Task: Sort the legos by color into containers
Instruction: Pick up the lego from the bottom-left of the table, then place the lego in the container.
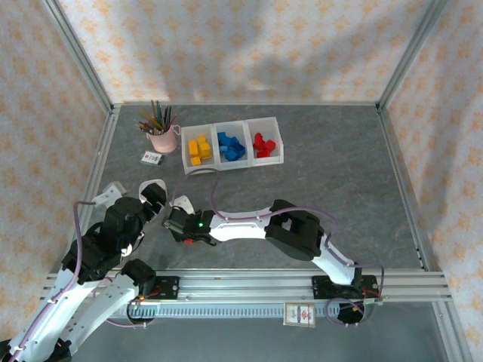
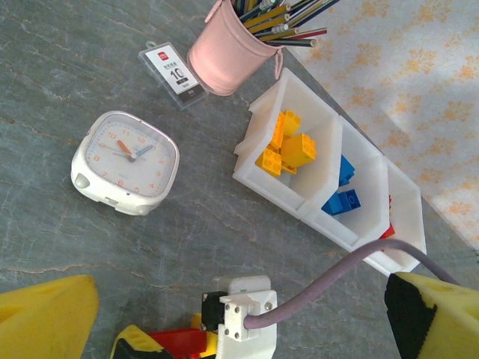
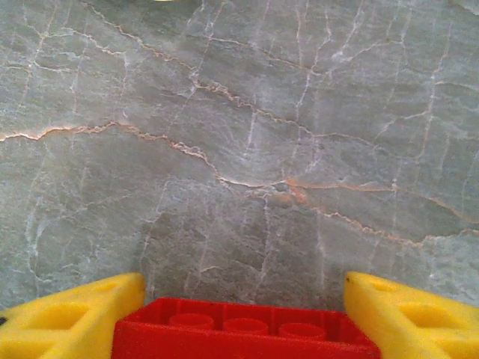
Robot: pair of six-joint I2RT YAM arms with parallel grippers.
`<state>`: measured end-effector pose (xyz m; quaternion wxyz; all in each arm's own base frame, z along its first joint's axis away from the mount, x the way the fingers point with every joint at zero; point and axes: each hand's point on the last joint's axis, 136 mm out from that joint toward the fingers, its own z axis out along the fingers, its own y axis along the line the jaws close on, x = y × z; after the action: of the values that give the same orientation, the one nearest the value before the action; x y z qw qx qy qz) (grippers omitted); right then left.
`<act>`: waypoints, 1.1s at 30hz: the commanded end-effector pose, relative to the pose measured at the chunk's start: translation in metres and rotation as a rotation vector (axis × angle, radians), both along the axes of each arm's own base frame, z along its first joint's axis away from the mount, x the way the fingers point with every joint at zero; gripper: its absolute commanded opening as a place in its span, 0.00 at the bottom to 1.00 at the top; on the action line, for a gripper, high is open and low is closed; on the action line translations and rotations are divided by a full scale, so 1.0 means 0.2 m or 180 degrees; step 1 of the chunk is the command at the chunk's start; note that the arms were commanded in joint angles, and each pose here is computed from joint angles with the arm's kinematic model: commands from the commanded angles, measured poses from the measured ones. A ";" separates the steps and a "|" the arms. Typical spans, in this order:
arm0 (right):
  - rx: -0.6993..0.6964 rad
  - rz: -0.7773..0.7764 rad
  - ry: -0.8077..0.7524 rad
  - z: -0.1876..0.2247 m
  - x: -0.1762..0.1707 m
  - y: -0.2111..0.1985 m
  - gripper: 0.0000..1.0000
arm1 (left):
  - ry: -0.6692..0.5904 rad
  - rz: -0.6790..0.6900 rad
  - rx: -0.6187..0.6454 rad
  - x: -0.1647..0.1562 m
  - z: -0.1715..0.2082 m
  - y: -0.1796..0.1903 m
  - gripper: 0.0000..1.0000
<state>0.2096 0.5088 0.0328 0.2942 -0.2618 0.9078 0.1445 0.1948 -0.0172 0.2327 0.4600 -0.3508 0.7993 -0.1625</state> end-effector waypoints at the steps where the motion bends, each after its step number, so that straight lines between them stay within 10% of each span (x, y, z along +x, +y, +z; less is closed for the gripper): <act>1: -0.0069 -0.0086 -0.0121 0.04 0.03 -0.03 0.59 | -0.0014 0.0089 0.0031 -0.01 0.01 0.03 0.99; 15: 0.0422 -0.0663 -0.0282 0.48 0.27 -0.39 0.57 | -0.0160 -0.0282 0.0033 0.12 0.11 -0.11 0.99; 33: 0.0425 -0.2300 -0.0624 0.66 1.20 -1.50 0.61 | -0.0145 -0.1168 -0.0043 0.43 0.01 -0.52 0.99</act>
<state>0.4272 0.2157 0.1585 0.4129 0.0777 0.9045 0.0736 0.2711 -0.1103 0.2247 0.4243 -0.2204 0.8469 -0.2328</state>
